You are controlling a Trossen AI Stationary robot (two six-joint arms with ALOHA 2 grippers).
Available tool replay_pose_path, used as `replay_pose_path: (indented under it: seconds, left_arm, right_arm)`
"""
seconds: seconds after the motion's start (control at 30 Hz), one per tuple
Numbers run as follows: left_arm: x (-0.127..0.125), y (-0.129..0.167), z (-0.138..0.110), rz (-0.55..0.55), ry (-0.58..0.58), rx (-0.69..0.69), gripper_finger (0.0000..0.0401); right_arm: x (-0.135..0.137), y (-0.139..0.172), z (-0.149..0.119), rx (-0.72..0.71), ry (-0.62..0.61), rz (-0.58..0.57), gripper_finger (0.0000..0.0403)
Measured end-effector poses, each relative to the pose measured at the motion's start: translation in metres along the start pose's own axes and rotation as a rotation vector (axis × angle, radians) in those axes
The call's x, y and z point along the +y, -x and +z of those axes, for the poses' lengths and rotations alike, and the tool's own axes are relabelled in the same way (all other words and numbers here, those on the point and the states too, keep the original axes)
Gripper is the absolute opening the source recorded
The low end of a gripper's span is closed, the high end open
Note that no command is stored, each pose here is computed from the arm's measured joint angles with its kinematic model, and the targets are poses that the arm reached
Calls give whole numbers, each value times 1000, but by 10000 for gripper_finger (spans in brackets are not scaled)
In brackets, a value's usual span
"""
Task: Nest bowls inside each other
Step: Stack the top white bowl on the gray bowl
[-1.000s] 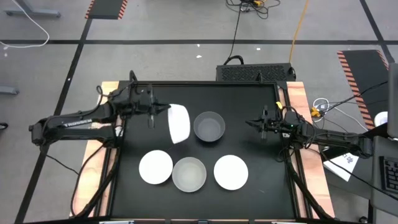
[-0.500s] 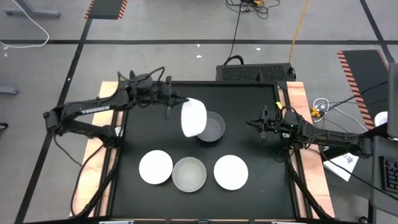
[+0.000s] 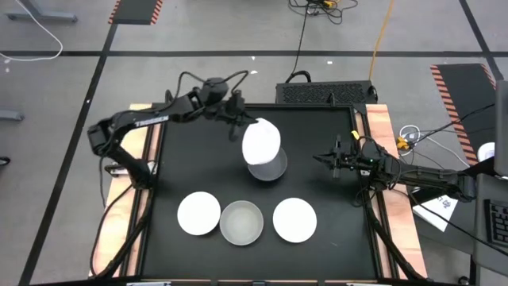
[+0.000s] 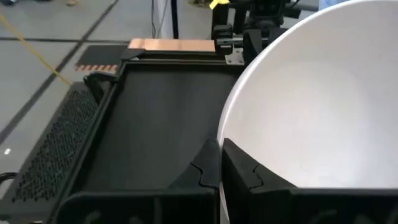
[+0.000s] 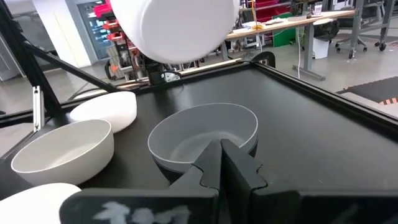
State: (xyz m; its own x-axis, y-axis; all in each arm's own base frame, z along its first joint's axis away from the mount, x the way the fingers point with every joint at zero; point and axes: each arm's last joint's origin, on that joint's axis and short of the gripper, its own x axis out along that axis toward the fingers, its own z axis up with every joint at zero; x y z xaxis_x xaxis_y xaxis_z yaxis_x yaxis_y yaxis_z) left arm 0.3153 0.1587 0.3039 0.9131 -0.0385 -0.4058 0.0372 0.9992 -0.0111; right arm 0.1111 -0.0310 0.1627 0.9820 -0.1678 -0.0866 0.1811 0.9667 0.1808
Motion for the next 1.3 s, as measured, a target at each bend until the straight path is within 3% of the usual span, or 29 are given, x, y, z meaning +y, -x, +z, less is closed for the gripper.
replay_pose_path:
  seconds: [0.3, 0.57, 1.0, 1.3]
  left_arm:
    - [21, -43, 1, -50, 55, 174, 0]
    - [24, -74, -10, -93, 60, 245, 0]
    - [14, -84, -23, -141, 80, 364, 0]
    - [12, -89, -33, -145, 92, 430, 0]
  right_arm:
    - [1, 0, 5, -55, 37, 6, 0]
    - [2, 1, 10, -104, 102, 9, 0]
    - [5, 3, 25, -266, 210, 18, 0]
    - [5, 5, 24, -260, 201, 22, 0]
